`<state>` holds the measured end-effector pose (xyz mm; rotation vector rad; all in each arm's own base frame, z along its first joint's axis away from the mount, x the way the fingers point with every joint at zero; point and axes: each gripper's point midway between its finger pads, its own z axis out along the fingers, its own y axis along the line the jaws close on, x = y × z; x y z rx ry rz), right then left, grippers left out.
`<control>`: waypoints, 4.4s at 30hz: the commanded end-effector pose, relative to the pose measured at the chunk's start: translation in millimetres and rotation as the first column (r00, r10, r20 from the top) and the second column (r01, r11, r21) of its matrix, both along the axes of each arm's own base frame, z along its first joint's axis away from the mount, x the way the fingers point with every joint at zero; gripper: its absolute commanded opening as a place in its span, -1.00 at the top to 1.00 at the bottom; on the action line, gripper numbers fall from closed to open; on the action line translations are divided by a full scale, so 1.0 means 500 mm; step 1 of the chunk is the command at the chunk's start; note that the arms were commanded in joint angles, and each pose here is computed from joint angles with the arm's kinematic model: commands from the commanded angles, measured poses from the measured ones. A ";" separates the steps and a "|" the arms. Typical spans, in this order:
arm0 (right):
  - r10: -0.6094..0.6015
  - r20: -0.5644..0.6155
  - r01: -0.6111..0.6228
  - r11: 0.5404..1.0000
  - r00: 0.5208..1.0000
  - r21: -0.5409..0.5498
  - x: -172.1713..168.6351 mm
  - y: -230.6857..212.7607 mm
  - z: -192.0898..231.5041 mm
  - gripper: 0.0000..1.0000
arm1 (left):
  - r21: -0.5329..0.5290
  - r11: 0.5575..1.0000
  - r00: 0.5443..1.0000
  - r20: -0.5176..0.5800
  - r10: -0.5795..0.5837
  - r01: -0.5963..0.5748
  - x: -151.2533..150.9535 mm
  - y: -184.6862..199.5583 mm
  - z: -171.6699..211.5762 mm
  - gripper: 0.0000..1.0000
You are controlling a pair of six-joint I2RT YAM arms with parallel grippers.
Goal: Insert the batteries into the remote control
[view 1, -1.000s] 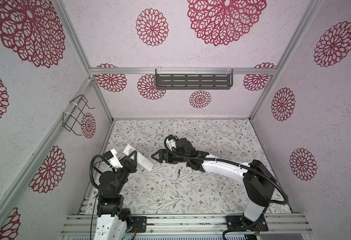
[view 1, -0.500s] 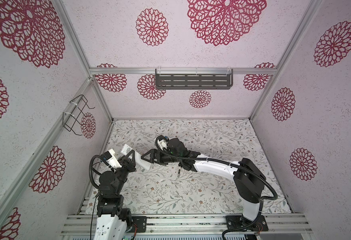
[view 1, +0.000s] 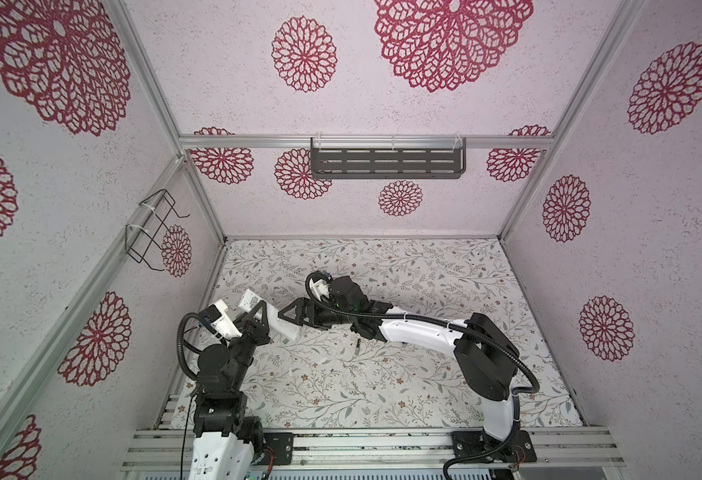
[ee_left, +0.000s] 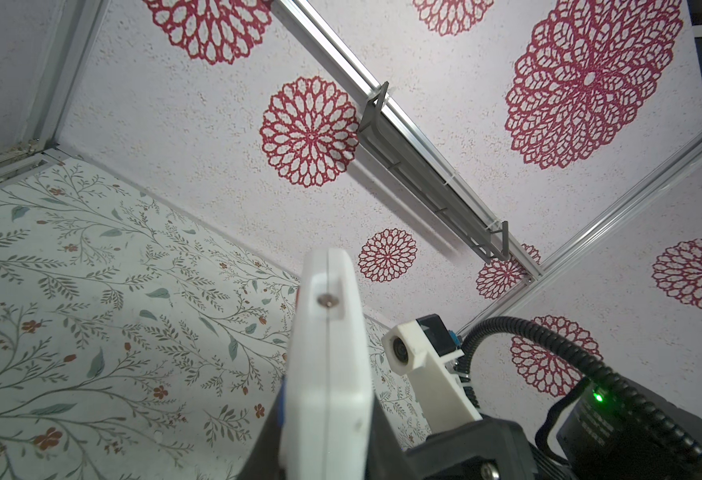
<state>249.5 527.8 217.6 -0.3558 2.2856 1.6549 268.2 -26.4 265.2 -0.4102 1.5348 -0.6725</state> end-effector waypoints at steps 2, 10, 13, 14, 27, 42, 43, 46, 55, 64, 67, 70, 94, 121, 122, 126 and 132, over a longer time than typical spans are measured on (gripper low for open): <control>0.009 0.011 -0.009 0.999 1.000 0.036 -0.002 0.015 0.031 -0.95 | 0.003 1.000 0.998 0.057 0.006 -0.007 -0.007 0.002 0.028 0.80; 0.026 0.005 -0.027 0.998 1.000 0.060 -0.010 0.031 0.045 -0.96 | 0.006 1.000 0.998 0.062 0.020 -0.020 -0.010 0.006 0.030 0.82; 0.030 0.002 -0.030 0.998 1.000 0.061 -0.014 0.036 0.042 -0.96 | 0.008 1.000 0.998 0.066 0.024 -0.025 -0.012 0.008 0.032 0.82; 0.032 -0.001 -0.032 0.998 0.999 0.062 -0.013 0.036 0.041 -0.96 | 0.008 1.000 0.997 0.065 0.028 -0.028 -0.012 0.009 0.032 0.82; 0.038 0.004 -0.038 0.999 0.999 0.037 -0.025 0.048 0.025 -0.95 | 0.010 0.999 0.996 0.072 0.048 -0.049 -0.015 0.016 0.031 0.83; 0.007 0.047 -0.002 0.995 0.999 -0.104 -0.023 0.039 -0.037 -0.92 | 0.014 0.997 0.994 0.080 0.069 -0.070 -0.018 0.023 0.035 0.83; 0.001 0.055 0.006 0.993 0.998 -0.119 -0.021 0.036 -0.040 -0.92 | 0.014 0.997 0.994 0.081 0.071 -0.072 -0.018 0.024 0.035 0.83; -0.006 0.068 0.016 0.988 0.998 -0.150 -0.019 0.028 -0.049 -0.92 | 0.016 0.997 0.993 0.083 0.078 -0.079 -0.018 0.026 0.034 0.84; -0.034 0.062 0.046 0.977 0.998 -0.209 -0.003 0.014 -0.084 -0.91 | 0.023 0.996 0.992 0.097 0.080 -0.082 -0.019 0.027 0.038 0.84; -0.052 0.067 0.064 0.977 0.996 -0.203 0.005 -0.004 -0.074 -0.91 | 0.039 0.994 0.991 0.092 0.100 -0.104 -0.019 0.033 0.036 0.86; -0.056 0.064 0.068 0.976 0.996 -0.205 0.006 -0.011 -0.075 -0.91 | 0.045 0.993 0.991 0.089 0.102 -0.106 -0.018 0.034 0.033 0.86; -0.064 0.062 0.076 0.975 0.996 -0.208 0.011 -0.020 -0.079 -0.91 | 0.047 0.993 0.991 0.086 0.104 -0.109 -0.018 0.035 0.032 0.86; -0.077 0.098 0.092 0.984 0.992 -0.150 0.016 -0.041 -0.037 -0.92 | 0.048 0.994 0.992 0.086 0.091 -0.095 -0.015 0.030 0.032 0.84; -0.035 0.248 0.055 0.996 0.968 -0.074 0.026 -0.020 0.072 -0.94 | 0.026 0.999 0.995 0.086 0.040 -0.042 -0.008 0.013 0.033 0.81; -0.032 0.253 0.052 0.996 0.967 -0.071 0.025 -0.019 0.075 -0.94 | 0.026 0.999 0.996 0.082 0.036 -0.038 -0.007 0.012 0.030 0.81; -0.023 0.276 0.041 0.997 0.961 -0.060 0.023 -0.017 0.090 -0.94 | 0.024 0.999 0.996 0.082 0.030 -0.033 -0.006 0.010 0.031 0.81; -0.013 0.306 0.028 0.998 0.952 -0.047 0.022 -0.013 0.110 -0.95 | 0.023 0.999 0.997 0.077 0.024 -0.026 -0.003 0.008 0.028 0.81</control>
